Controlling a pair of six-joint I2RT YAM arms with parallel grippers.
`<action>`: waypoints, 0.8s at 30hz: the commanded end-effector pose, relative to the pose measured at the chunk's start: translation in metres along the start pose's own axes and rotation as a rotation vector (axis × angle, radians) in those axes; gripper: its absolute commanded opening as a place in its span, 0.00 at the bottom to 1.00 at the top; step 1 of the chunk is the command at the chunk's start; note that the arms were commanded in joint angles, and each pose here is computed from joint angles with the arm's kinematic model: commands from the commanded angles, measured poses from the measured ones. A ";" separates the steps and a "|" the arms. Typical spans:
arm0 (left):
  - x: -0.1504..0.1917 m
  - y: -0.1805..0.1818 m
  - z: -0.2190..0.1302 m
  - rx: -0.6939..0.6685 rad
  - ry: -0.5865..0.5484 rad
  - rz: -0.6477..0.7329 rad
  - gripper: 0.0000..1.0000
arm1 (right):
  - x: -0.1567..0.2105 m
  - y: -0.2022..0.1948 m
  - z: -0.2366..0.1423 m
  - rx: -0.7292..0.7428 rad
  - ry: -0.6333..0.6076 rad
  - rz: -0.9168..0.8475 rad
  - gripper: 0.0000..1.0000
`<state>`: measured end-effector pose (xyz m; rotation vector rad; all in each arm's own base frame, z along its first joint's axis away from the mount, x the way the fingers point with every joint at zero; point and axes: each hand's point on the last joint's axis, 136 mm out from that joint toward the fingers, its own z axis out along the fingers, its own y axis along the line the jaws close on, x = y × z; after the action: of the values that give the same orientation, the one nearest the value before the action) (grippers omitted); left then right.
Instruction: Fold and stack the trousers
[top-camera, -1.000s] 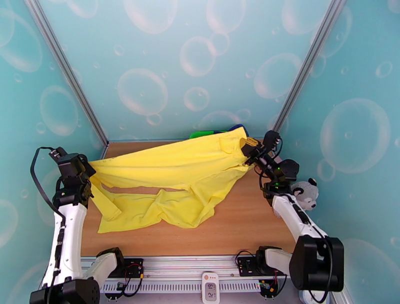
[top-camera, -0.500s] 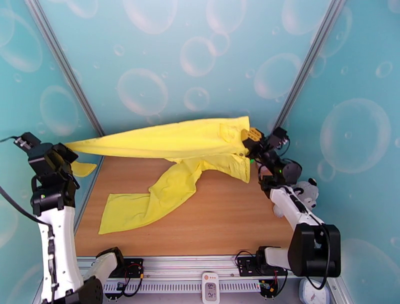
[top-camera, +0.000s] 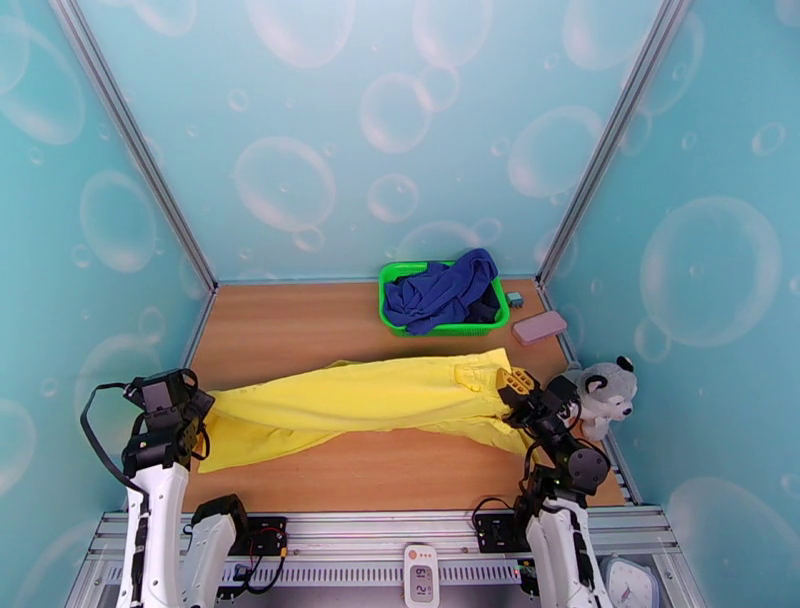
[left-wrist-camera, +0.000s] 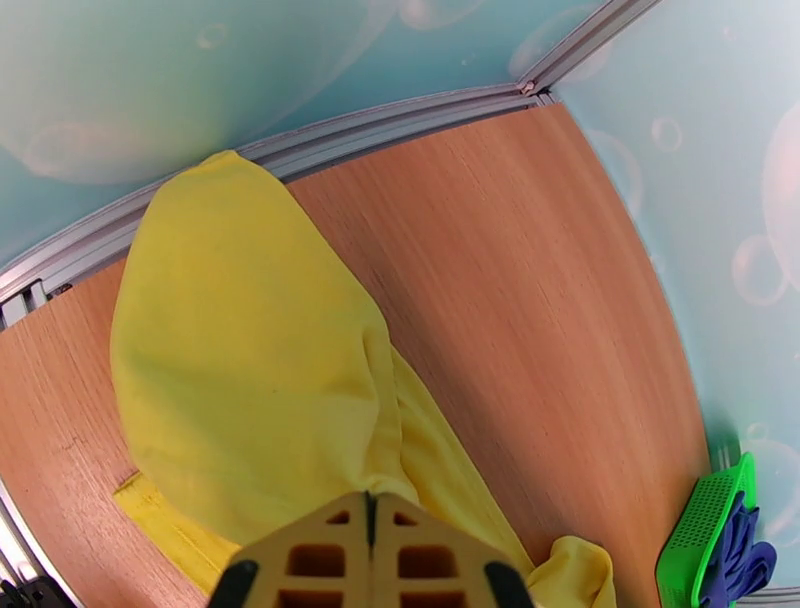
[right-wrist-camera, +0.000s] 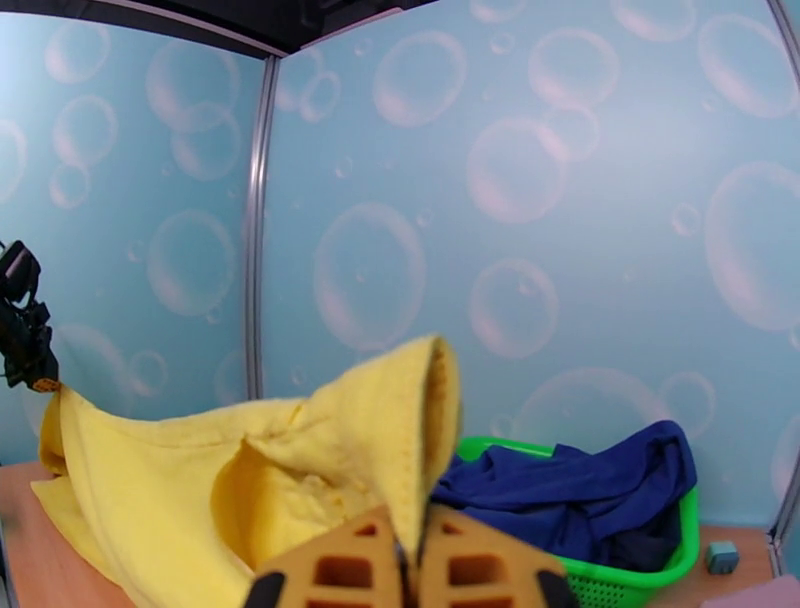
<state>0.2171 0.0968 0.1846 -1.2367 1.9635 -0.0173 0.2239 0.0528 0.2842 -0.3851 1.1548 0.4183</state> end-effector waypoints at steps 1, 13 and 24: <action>-0.002 0.001 -0.008 0.024 -0.030 -0.053 0.06 | 0.020 -0.016 -0.009 0.104 0.019 0.016 0.00; -0.085 -0.054 -0.003 0.116 -0.200 -0.003 0.00 | -0.035 -0.021 0.133 -0.198 -0.035 -0.083 0.00; -0.117 -0.107 -0.049 0.328 -0.183 0.028 0.00 | -0.082 -0.014 0.154 -0.390 -0.206 0.060 0.00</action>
<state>0.3095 0.1325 0.3300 -0.9904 1.7413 -0.1169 0.3746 0.1183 0.4060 -0.6243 1.0057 0.6387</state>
